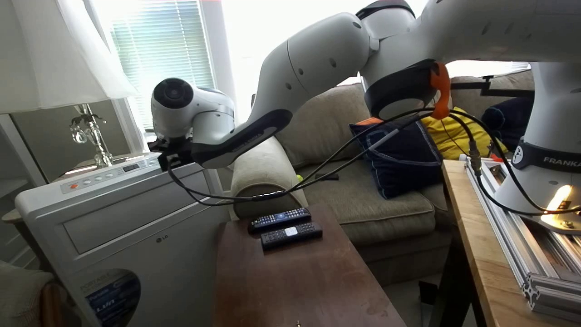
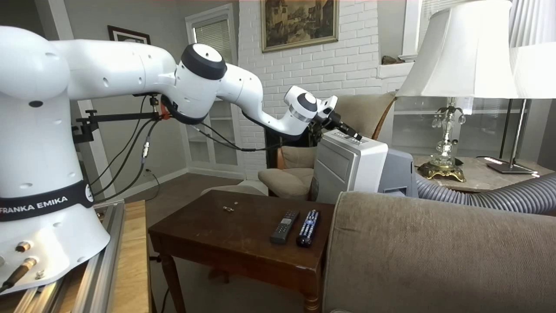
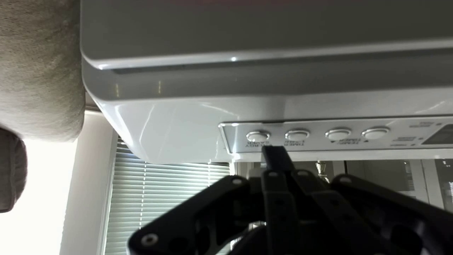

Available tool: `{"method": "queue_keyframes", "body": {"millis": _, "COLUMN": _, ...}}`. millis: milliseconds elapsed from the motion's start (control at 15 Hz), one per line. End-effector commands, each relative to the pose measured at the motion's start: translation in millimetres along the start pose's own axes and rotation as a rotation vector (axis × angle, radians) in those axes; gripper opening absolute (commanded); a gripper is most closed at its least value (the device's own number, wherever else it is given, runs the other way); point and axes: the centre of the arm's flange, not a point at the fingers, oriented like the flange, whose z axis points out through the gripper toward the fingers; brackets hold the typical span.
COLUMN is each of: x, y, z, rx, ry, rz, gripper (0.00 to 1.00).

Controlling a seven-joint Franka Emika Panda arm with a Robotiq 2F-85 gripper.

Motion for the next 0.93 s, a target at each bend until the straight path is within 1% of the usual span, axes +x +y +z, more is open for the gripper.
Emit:
{"method": "queue_keyframes", "body": {"millis": 0, "x": 2.1, "y": -15.9, "z": 21.4, "rx": 0.006, "ry": 0.038, "rz": 0.011, "gripper": 0.0}}
{"method": "queue_keyframes", "body": {"millis": 667, "x": -15.4, "y": -17.5, "z": 36.9, "rx": -0.033, "ry": 0.01, "rz": -0.041, "gripper": 0.0}}
{"method": "queue_keyframes", "body": {"millis": 867, "x": -23.2, "y": -15.0, "z": 40.7, "rx": -0.055, "ry": -0.025, "rz": -0.052, "gripper": 0.0}}
